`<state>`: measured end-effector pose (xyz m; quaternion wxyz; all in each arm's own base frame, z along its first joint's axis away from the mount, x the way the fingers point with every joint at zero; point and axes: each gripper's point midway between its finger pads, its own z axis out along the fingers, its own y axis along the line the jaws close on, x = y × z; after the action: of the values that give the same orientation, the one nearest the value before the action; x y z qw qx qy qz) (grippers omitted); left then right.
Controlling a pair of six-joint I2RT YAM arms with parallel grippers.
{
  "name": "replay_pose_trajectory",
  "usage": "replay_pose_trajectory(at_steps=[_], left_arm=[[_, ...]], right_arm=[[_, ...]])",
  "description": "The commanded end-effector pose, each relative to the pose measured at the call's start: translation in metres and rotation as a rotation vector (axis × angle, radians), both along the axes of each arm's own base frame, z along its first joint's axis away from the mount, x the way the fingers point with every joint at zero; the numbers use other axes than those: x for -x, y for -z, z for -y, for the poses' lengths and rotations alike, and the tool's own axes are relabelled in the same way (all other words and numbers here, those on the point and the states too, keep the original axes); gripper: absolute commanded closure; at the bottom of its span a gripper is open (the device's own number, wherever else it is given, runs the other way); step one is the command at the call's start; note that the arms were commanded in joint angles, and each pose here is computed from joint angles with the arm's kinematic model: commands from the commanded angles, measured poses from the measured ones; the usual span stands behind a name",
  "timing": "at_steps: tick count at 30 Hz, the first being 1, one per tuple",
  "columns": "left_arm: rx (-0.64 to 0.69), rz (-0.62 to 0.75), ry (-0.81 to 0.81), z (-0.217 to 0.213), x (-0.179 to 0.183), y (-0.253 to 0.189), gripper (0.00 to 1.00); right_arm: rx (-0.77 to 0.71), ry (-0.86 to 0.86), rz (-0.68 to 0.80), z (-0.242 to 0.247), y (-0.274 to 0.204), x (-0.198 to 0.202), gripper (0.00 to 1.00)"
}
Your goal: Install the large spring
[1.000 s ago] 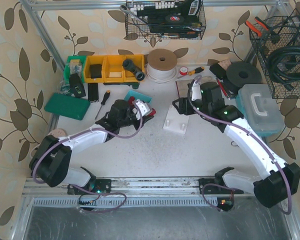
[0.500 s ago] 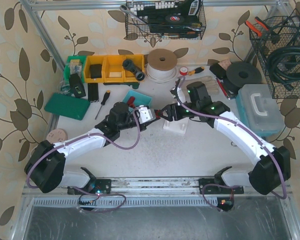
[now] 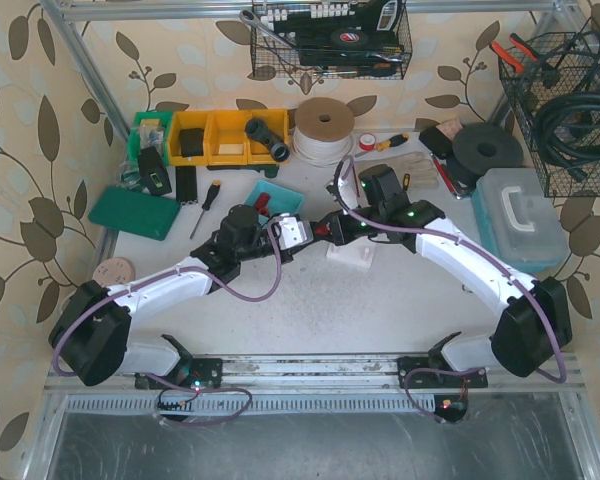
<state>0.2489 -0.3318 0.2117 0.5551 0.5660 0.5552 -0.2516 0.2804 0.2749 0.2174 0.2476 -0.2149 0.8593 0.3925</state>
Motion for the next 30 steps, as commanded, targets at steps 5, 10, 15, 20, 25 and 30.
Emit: replay_pose_trajectory(at_steps=[5, 10, 15, 20, 25, 30], left_arm=[[0.031, 0.049, -0.112, -0.006, -0.015, -0.013, 0.57], [0.012, -0.027, -0.337, -0.032, -0.038, 0.004, 0.28], [-0.039, -0.133, -0.645, -0.069, -0.068, 0.026, 0.24], [-0.057, -0.213, -0.940, -0.117, -0.084, 0.041, 0.15], [0.031, -0.361, -1.124, -0.161, -0.094, 0.050, 0.11], [0.053, -0.341, -1.053, -0.157, -0.086, 0.064, 0.05]], right_arm=[[0.027, 0.078, 0.167, 0.017, -0.032, -0.007, 1.00], [0.250, 0.282, 0.294, 0.067, -0.035, -0.030, 1.00], [0.402, 0.374, 0.280, 0.096, -0.018, -0.042, 1.00], [0.590, 0.478, 0.231, 0.131, 0.008, -0.061, 1.00], [0.633, 0.530, 0.154, 0.148, 0.029, -0.088, 1.00], [0.711, 0.542, 0.070, 0.162, 0.049, -0.114, 1.00]])
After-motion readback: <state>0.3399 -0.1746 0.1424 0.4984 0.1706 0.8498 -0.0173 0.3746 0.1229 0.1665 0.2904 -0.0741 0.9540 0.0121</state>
